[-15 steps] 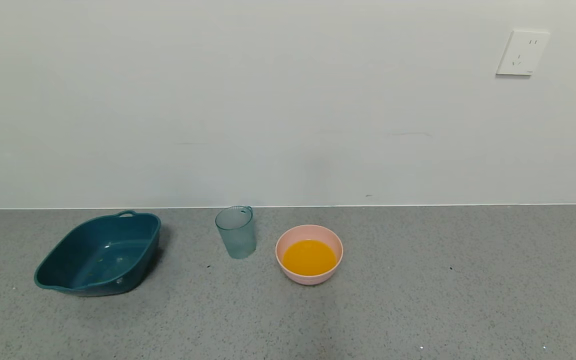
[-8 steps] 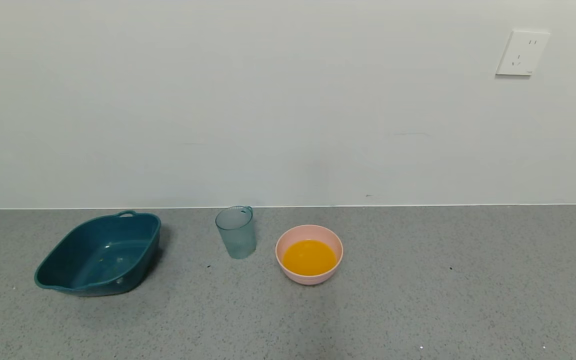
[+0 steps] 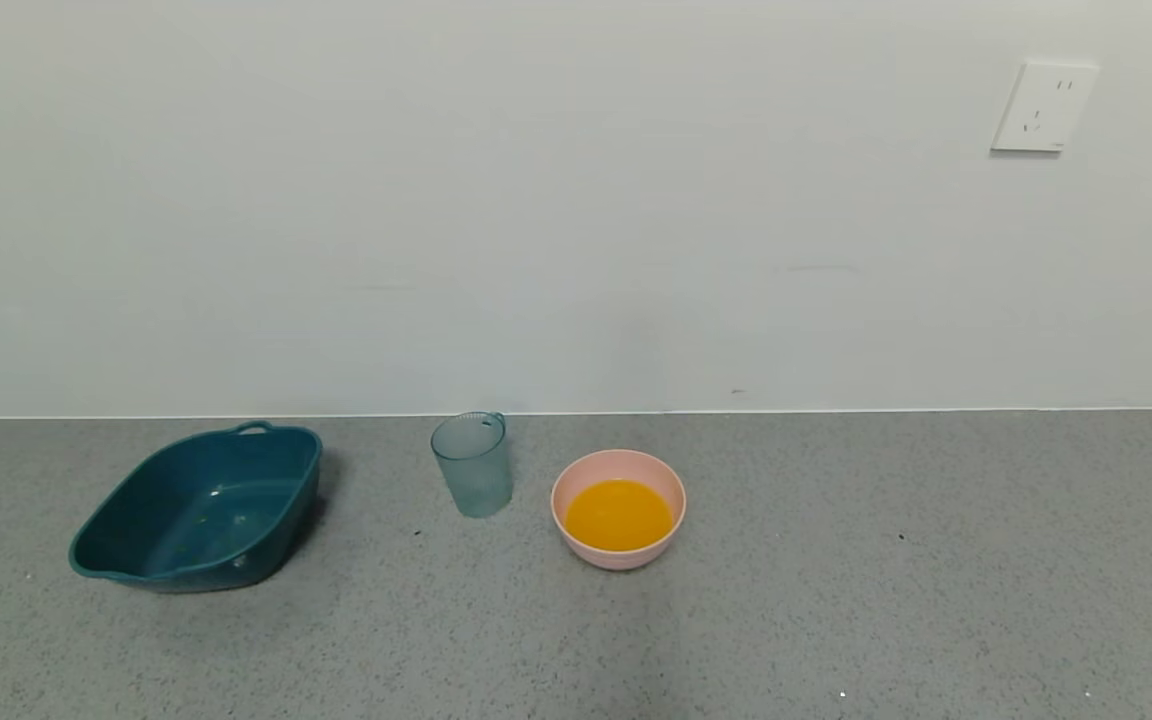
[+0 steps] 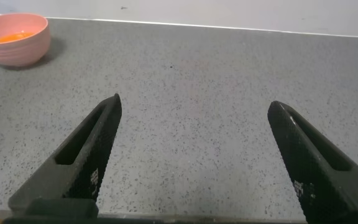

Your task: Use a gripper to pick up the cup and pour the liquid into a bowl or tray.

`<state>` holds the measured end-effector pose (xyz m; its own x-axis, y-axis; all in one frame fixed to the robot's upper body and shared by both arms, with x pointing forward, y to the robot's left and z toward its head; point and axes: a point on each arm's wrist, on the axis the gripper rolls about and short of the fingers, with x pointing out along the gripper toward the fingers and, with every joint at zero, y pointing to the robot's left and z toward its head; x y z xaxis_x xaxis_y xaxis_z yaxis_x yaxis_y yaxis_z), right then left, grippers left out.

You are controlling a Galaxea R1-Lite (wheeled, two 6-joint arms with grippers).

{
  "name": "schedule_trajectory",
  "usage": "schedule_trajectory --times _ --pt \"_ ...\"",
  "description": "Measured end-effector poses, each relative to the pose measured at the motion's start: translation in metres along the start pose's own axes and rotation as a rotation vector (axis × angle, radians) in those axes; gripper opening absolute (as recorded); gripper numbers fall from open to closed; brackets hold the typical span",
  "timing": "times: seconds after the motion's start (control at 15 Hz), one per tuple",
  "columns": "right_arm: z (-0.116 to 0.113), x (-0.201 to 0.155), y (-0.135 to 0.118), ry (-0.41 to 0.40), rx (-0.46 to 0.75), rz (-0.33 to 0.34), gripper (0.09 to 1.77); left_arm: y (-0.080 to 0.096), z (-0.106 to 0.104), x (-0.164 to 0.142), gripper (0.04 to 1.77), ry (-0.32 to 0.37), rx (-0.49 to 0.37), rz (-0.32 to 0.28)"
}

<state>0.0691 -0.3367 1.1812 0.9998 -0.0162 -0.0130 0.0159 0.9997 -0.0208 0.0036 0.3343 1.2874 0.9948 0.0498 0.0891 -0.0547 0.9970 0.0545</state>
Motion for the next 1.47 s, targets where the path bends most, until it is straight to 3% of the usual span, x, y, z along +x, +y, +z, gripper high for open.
schedule_trajectory --times 0.33,0.67,0.93,1.47 --pt "0.000 0.000 0.000 0.001 0.000 0.000 1.71 -0.004 -0.042 0.033 1.72 -0.121 -0.018 -0.007" --pt "0.000 0.000 0.000 0.000 0.000 0.000 1.71 -0.008 -0.087 0.051 1.72 -0.007 -0.006 -0.016" --pt "0.000 0.000 0.000 0.000 0.000 0.000 1.71 -0.010 -0.106 0.055 1.72 0.073 -0.013 -0.054" --pt "0.000 0.000 0.000 0.001 0.000 -0.001 1.71 -0.010 -0.110 0.056 1.72 0.089 -0.018 -0.052"
